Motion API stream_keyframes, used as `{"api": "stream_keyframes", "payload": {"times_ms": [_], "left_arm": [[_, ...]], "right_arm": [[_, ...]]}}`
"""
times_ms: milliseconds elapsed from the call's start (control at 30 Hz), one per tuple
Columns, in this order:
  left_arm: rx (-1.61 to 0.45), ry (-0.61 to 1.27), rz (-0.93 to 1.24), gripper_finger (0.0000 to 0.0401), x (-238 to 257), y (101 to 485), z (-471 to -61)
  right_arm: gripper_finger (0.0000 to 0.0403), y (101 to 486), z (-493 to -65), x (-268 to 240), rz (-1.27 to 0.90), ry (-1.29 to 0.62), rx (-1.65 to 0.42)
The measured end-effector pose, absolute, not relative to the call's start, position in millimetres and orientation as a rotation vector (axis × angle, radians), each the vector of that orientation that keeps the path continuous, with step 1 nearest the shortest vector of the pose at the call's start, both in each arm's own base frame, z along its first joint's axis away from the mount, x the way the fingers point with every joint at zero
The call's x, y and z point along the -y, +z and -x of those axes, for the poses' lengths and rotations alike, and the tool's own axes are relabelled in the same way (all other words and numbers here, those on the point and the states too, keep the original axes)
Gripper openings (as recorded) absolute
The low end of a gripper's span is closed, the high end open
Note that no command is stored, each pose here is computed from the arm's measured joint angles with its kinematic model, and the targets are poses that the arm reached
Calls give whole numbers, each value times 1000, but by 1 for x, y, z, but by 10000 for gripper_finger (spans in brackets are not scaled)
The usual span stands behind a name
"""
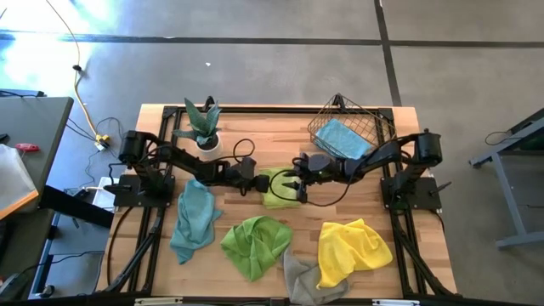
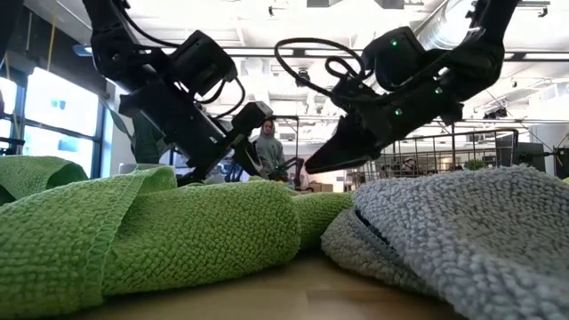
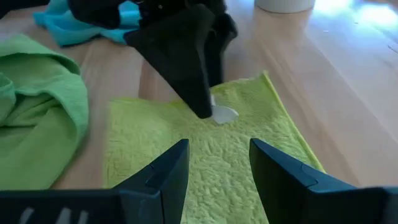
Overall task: Fold microfiber towels
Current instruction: Put the light green towel into the wire basket
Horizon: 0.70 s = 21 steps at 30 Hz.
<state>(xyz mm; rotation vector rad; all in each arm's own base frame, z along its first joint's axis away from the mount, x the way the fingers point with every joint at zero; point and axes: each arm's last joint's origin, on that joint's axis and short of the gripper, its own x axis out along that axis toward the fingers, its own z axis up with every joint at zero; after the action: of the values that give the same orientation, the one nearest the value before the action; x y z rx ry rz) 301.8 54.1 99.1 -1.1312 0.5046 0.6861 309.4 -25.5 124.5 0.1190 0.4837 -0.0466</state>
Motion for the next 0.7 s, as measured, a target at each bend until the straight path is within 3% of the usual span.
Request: {"api": "stream_keyframes", "payload": {"times_ms": [400, 700], "left_arm": [[-467, 620, 943, 198, -61, 110, -314], [-523, 426, 833, 198, -69, 121, -322]], "right_arm": [[160, 108, -310, 20, -149, -40, -554], [160, 99, -299, 22, -218, -105, -712]]}}
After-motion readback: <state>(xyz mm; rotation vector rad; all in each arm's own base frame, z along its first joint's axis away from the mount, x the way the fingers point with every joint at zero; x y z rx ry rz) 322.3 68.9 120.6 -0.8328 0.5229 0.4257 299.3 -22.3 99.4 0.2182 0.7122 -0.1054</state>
